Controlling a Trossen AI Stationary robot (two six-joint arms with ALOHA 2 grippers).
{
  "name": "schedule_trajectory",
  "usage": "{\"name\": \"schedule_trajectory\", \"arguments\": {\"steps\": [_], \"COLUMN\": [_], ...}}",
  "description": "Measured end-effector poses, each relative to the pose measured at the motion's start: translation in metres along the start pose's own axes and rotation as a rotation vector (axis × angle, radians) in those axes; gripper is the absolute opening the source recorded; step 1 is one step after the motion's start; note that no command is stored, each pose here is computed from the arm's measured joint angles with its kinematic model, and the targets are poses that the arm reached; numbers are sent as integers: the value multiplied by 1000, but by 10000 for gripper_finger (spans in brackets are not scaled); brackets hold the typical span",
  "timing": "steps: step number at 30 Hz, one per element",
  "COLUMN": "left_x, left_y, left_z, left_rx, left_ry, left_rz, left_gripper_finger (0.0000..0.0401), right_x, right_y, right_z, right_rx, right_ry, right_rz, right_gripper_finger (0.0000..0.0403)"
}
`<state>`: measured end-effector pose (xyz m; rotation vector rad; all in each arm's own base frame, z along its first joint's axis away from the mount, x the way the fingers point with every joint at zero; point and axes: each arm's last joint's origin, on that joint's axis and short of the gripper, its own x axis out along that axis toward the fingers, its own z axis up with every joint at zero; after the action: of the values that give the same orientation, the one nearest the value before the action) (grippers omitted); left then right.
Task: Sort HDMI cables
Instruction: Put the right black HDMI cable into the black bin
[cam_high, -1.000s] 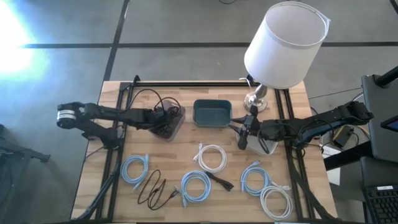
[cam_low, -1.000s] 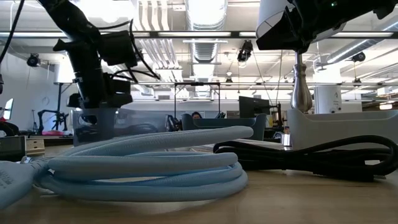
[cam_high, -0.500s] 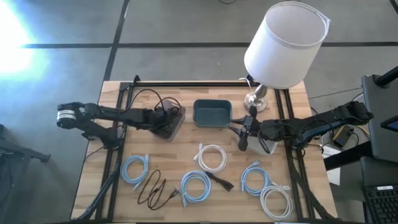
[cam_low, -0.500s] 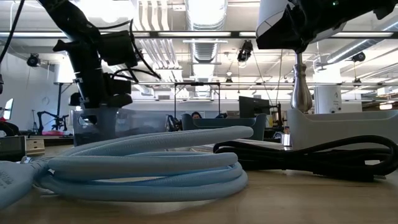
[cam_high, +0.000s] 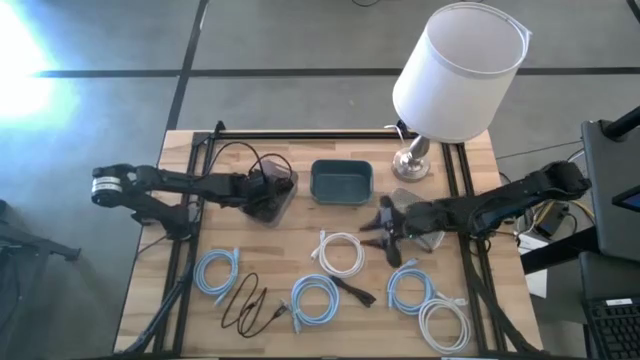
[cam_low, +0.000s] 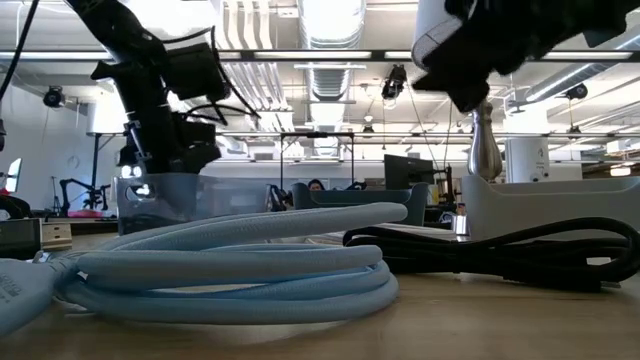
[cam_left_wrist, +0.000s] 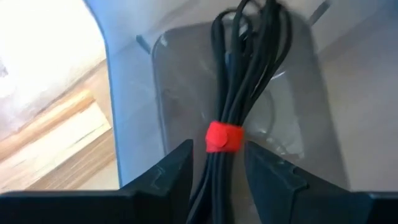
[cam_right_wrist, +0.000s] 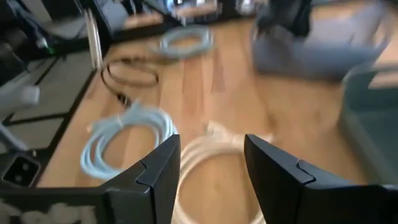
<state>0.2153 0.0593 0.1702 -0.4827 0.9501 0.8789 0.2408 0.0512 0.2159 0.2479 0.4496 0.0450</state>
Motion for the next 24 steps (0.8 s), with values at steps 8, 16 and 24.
{"name": "schedule_trajectory", "arguments": {"steps": [8,16,24], "left_x": [-18,-30,-29], "left_y": [-11,-21,-21], "left_z": [22,33,31], "left_rx": [17,49,58], "left_ry": [-38,-22,-16], "left_rz": [-108,-250,-248], "left_gripper_finger": [145,145,145], "right_x": [31,53,81], "right_y": [13,31,52], "right_z": [-38,-63,-74], "right_rx": [26,79,146], "right_ry": [222,390,500], "right_rz": [86,183,249], "right_gripper_finger": [175,173,171]}}
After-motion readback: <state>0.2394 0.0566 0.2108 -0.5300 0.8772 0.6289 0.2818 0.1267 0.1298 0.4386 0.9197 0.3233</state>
